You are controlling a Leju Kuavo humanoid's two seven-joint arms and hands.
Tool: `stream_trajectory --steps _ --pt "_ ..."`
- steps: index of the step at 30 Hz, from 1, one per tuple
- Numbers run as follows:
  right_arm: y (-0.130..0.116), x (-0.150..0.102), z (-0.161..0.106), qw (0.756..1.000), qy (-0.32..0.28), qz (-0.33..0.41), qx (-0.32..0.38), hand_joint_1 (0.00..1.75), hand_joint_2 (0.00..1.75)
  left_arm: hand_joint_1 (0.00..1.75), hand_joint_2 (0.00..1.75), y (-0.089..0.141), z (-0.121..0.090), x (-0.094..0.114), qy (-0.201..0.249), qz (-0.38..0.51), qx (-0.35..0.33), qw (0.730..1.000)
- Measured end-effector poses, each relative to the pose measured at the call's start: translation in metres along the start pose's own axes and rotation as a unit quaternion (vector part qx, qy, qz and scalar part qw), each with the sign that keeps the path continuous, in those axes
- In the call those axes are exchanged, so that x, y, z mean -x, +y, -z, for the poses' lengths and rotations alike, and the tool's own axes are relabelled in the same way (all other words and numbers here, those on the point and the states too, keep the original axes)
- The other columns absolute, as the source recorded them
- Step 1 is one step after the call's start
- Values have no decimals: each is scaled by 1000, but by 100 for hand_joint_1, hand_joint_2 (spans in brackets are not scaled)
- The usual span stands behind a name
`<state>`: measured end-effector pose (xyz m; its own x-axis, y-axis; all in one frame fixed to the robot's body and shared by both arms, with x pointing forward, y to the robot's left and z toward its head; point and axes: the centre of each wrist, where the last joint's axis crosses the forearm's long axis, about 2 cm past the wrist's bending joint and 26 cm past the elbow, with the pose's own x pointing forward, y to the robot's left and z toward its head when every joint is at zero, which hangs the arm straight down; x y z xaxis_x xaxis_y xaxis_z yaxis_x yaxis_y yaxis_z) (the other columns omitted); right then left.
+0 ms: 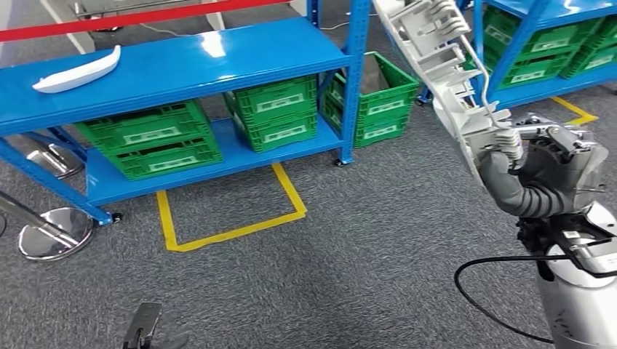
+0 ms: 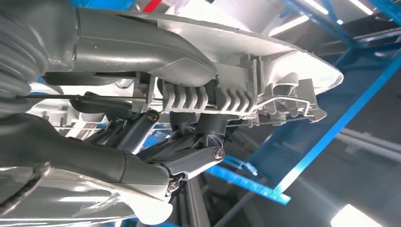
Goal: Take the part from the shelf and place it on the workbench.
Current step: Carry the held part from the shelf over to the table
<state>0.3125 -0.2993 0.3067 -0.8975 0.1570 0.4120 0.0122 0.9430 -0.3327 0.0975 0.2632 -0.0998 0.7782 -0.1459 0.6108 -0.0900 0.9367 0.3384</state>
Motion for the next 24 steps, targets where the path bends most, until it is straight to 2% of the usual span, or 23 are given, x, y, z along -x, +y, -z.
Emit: stream_trajectory --steps 24 --pt "4 -17 -18 1000 -20 -16 3 175 175 0 175 -4 -4 4 5 -4 2 1000"
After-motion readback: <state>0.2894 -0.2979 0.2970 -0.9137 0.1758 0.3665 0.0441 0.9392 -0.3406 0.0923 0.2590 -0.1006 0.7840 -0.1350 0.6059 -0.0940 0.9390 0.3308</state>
